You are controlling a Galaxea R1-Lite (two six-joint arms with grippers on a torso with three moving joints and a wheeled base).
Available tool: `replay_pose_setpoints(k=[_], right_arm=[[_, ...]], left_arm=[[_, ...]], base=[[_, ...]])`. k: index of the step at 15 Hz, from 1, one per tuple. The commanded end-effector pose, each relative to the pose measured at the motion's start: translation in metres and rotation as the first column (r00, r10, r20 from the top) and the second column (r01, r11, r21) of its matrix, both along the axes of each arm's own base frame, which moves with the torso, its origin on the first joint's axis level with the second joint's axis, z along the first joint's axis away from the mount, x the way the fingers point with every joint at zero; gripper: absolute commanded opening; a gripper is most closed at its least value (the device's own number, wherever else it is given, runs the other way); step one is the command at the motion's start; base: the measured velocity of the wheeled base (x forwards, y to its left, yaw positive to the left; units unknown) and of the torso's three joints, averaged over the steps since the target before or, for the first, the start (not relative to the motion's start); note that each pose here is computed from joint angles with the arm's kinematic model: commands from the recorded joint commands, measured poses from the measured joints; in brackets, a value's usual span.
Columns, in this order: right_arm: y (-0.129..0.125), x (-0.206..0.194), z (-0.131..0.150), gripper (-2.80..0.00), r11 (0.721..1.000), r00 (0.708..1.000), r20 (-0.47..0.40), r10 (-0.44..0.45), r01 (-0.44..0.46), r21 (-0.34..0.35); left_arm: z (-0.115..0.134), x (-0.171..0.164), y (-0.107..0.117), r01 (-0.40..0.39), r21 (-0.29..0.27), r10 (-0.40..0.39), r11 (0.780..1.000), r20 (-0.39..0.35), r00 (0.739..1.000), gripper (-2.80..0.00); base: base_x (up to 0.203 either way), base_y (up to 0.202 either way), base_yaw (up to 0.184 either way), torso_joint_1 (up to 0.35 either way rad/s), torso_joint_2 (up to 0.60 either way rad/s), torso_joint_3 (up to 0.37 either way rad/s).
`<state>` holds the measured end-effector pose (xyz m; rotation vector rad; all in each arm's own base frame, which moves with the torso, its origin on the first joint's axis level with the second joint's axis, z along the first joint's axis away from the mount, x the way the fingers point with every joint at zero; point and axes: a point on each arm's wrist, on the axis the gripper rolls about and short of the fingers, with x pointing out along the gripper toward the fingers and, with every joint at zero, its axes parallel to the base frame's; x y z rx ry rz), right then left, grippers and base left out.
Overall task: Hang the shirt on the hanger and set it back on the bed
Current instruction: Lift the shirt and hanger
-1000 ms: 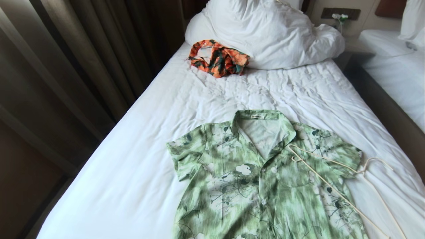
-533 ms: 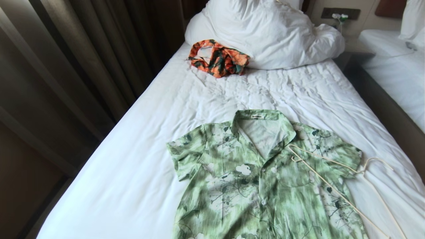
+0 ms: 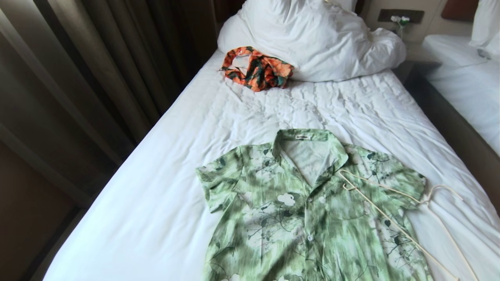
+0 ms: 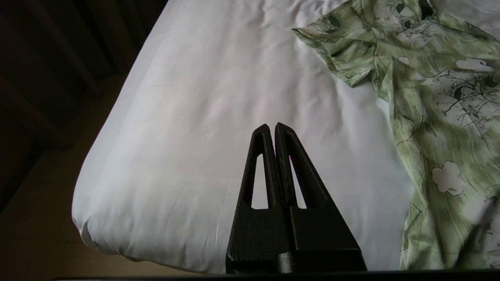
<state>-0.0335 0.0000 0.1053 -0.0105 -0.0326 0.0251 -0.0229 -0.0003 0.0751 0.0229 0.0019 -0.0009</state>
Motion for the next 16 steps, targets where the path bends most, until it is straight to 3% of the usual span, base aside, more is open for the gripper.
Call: replay_pose_setpoints(k=[1, 6, 10, 12, 16], right_arm=[[0.000, 0.000, 0.017, -2.80, 1.000, 1.000, -0.027, 0.000, 0.000, -0.001], [0.000, 0.018, 0.056, -2.80, 1.000, 0.991, -0.134, -0.001, 0.001, 0.005], [0.000, 0.046, 0.088, -2.80, 0.999, 0.976, -0.216, 0.001, 0.010, 0.049], [0.001, 0.072, 0.099, -2.80, 0.995, 0.953, -0.304, 0.003, 0.027, 0.095], [0.002, 0.142, 0.107, -2.80, 0.972, 0.864, -0.503, 0.027, 0.094, 0.214]], left_arm=[[0.000, 0.000, 0.000, 0.000, 0.001, 0.000, 1.000, -0.002, 1.000, -2.80], [0.000, 0.000, 0.000, 0.001, 0.000, -0.001, 1.000, -0.003, 1.000, -2.80], [0.000, 0.000, 0.000, 0.000, 0.000, 0.000, 1.000, -0.003, 1.000, -2.80], [0.000, 0.000, 0.000, -0.001, 0.000, 0.001, 1.000, -0.003, 1.000, -2.80], [0.000, 0.000, 0.000, 0.000, 0.000, 0.000, 1.000, -0.003, 1.000, -2.80]], base=[[0.000, 0.000, 0.000, 0.000, 0.00, 0.000], [0.000, 0.000, 0.000, 0.000, 0.00, 0.000], [0.000, 0.000, 0.000, 0.000, 0.00, 0.000], [0.000, 0.000, 0.000, 0.000, 0.00, 0.000], [0.000, 0.000, 0.000, 0.000, 0.00, 0.000]])
